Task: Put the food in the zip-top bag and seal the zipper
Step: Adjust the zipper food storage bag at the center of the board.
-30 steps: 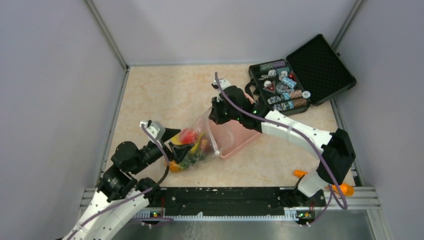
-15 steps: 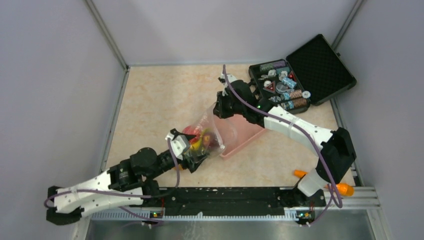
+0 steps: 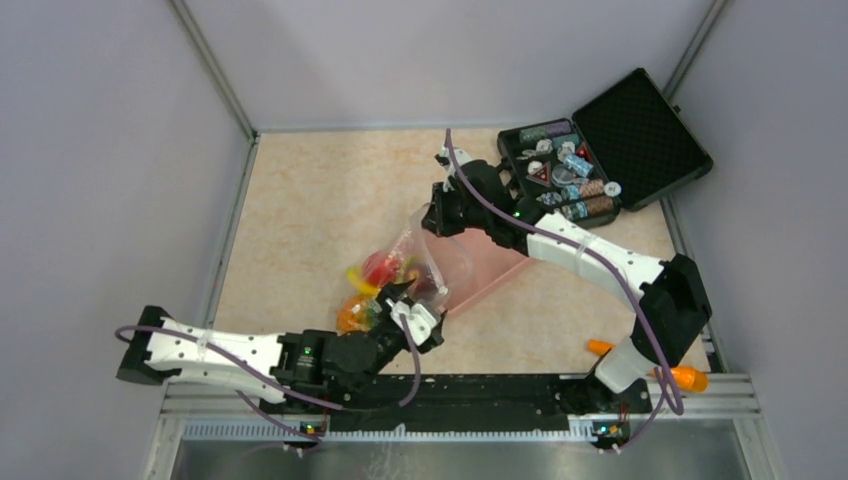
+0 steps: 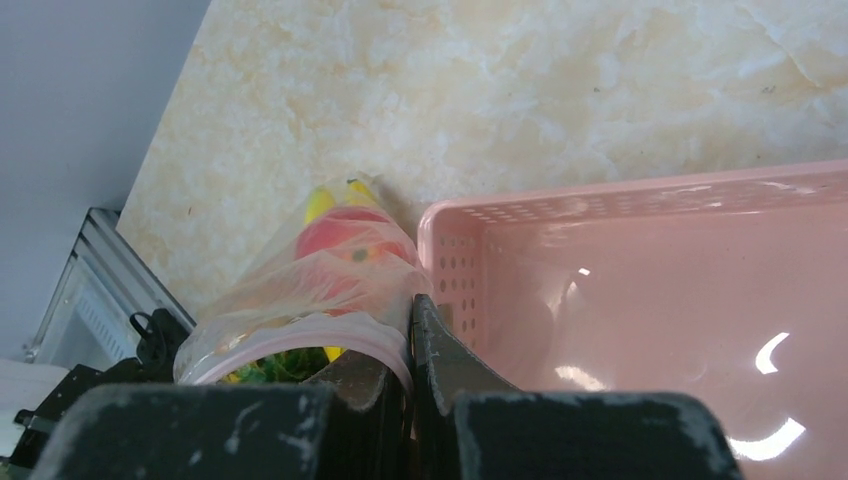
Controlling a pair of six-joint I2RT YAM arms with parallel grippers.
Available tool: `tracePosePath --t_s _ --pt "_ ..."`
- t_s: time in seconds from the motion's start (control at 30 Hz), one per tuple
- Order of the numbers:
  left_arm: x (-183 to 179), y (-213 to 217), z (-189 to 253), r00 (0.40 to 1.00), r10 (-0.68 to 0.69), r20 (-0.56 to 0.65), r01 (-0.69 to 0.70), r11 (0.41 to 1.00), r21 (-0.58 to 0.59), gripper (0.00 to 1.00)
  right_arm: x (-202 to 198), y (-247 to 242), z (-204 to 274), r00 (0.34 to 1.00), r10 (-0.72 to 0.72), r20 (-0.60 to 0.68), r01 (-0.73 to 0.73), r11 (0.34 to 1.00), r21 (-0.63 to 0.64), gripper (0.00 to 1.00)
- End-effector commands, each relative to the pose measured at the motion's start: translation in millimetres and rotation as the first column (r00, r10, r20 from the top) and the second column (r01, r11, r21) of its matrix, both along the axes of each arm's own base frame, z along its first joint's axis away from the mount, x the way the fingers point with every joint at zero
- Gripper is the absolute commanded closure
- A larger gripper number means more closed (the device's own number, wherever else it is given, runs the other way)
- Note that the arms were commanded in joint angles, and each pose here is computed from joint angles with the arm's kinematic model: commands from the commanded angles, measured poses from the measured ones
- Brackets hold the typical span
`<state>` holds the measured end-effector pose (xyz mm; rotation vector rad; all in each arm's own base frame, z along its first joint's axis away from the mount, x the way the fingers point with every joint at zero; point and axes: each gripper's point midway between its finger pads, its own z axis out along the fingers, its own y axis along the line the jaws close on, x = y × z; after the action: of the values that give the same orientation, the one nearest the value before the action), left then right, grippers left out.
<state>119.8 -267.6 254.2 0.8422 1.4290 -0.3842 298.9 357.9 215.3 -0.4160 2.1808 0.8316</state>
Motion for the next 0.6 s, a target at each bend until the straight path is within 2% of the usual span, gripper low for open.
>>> tracePosePath --t_s 0.0,0.13,0.3,0.47,0.57 --pt "13 -1 2 0.985 0.16 0.059 -0.161 0.987 0.013 0.25 0 4 22 0.999 0.013 0.03 -0.015 0.997 0.077 1.0" --pt "20 -4 -2 0.963 0.258 0.08 -0.261 0.965 0.028 0.27 -5 3 30 0.999 0.02 0.037 -0.024 0.994 0.106 1.0" --pt "20 1 1 0.966 0.249 0.068 -0.248 0.968 -0.035 0.33 -8 3 33 0.999 0.031 0.034 -0.034 0.993 0.113 1.0" --pt "26 14 -16 0.946 0.308 0.103 -0.313 0.949 0.032 0.32 -14 3 37 0.998 0.045 0.031 -0.049 0.99 0.129 1.0" --pt "22 4 -21 0.96 0.262 0.095 -0.266 0.963 0.036 0.29 -13 1 39 0.998 0.046 0.038 -0.05 0.991 0.121 1.0"
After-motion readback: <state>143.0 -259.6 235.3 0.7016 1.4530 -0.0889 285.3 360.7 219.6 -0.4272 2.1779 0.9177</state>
